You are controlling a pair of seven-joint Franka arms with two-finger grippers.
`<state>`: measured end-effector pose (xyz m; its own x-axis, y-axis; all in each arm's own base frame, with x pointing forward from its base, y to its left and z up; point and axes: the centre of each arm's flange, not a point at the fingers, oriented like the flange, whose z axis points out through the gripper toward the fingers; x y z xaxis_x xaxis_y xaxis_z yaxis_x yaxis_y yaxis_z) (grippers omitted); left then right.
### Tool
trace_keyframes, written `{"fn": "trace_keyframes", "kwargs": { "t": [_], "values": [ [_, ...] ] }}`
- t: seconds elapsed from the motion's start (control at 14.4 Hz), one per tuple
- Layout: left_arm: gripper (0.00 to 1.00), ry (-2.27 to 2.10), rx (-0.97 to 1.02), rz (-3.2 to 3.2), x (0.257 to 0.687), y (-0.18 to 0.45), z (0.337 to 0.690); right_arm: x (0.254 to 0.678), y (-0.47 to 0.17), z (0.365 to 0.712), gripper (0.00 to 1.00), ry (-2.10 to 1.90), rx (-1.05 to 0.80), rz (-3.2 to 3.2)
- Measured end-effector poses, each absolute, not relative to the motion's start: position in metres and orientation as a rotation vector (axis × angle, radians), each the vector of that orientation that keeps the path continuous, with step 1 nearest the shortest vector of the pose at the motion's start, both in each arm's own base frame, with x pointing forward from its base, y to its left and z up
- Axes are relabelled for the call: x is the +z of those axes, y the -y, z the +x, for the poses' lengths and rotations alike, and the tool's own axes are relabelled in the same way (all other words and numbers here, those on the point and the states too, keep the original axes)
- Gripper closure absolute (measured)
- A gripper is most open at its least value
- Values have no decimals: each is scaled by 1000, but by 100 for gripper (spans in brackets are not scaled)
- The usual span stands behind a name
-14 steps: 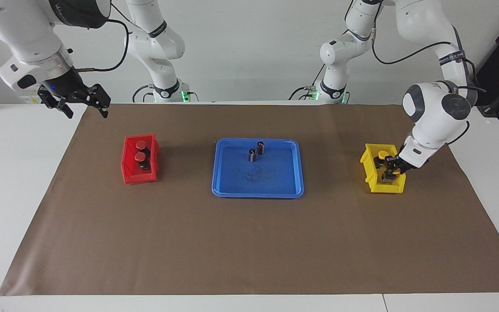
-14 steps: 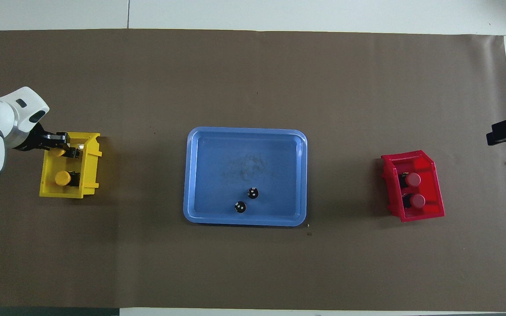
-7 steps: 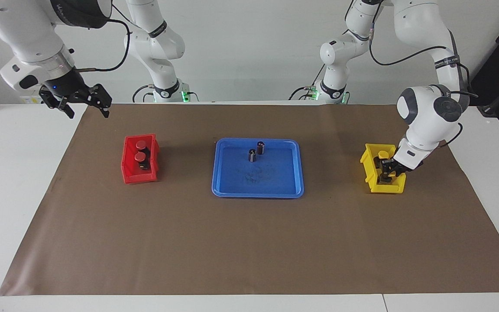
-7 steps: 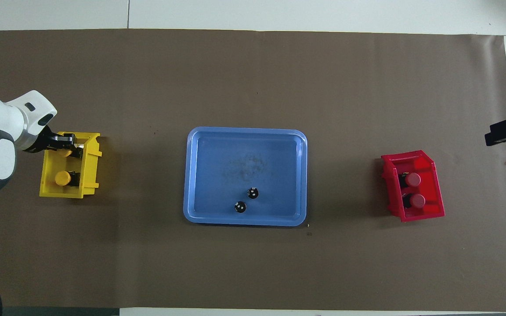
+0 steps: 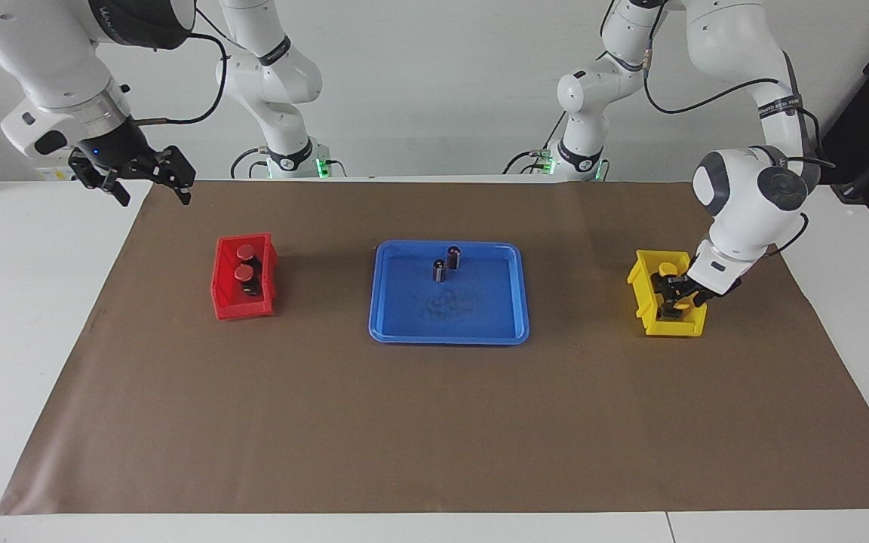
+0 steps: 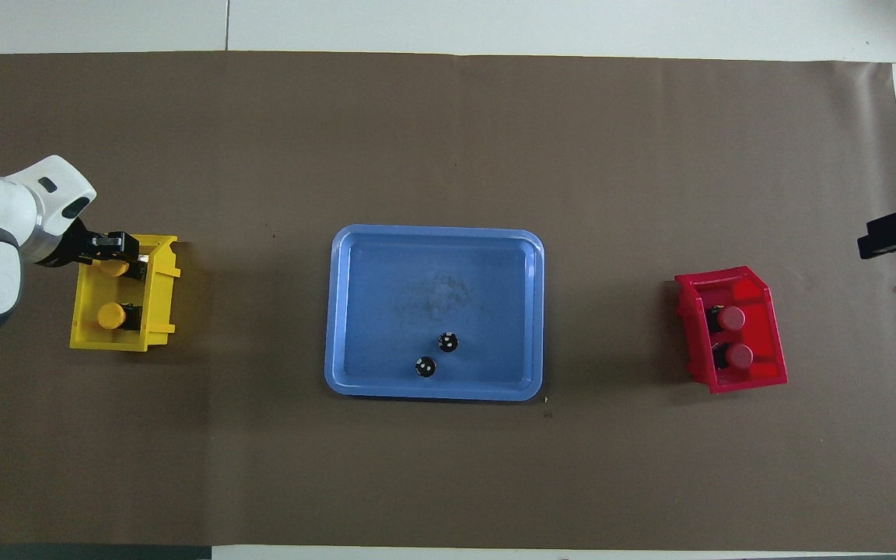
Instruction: Sort red and yellow buttons by color
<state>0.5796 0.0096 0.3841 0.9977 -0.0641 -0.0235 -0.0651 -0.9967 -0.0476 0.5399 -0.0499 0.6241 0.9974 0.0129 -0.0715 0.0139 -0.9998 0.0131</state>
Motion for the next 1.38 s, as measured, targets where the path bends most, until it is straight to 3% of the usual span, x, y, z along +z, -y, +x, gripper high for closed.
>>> {"fn": "trace_keyframes", "kwargs": {
  "t": [0.14,0.62,1.11,1.38],
  "values": [
    [0,-95,30,-3088,401,-11,585,624,50,540,0,-22,-112,3126],
    [0,-148,51,-3058,473,16,594,624,49,540,0,-23,-112,3126],
    [0,-151,-7,-3015,573,36,553,624,49,540,0,-23,-112,3126],
    [0,-156,-17,-3035,599,43,552,624,49,540,0,-24,-112,3126]
  ]
}}
